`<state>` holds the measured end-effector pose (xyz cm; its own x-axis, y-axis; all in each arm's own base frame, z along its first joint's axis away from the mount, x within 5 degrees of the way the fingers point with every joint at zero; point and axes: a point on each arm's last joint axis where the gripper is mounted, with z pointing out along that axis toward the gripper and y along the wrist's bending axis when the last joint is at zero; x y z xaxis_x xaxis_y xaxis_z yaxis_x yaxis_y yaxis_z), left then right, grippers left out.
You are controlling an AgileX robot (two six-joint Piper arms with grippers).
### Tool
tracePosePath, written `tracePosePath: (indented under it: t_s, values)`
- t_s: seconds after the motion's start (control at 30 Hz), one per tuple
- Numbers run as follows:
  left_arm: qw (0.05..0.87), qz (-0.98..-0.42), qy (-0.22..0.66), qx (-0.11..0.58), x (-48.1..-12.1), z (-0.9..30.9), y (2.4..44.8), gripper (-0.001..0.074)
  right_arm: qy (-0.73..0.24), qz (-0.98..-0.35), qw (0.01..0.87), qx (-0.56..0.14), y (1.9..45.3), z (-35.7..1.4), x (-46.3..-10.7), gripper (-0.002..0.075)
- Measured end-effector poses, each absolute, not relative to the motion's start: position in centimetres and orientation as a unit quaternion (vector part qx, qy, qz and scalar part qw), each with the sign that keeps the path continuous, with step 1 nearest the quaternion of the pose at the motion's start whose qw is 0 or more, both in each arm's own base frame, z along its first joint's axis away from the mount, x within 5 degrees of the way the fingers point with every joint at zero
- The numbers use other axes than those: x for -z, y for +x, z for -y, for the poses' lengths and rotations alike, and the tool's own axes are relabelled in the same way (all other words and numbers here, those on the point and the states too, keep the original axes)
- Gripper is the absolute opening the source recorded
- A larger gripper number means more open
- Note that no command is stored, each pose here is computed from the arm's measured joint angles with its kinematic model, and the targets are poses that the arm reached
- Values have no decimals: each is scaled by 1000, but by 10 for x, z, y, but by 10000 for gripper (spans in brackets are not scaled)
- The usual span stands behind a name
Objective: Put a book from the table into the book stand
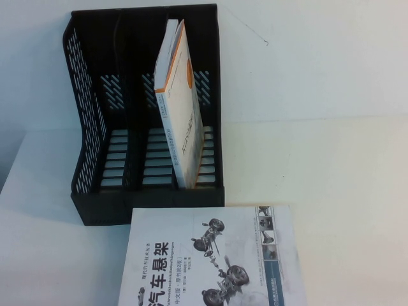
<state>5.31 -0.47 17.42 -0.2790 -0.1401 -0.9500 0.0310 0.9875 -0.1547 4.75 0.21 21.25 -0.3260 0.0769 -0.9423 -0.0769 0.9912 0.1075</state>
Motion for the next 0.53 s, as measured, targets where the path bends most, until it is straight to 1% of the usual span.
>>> tracePosePath:
  t_s: [0.07,0.2,0.37,0.53]
  values:
    - [599,-797,-34,71,-174,5,53,-1,7,-792,609,-40,48,-1,-206,-1]
    - [598,-797,-34,71,-174,5,53,-1,37,-779,626,0,54,2,-183,-1]
    - [597,-798,-34,71,-174,5,53,-1,39,-809,586,20,52,4,-170,-1]
    - [596,-799,-34,71,-173,5,53,-1,37,-813,580,21,51,4,-170,-1]
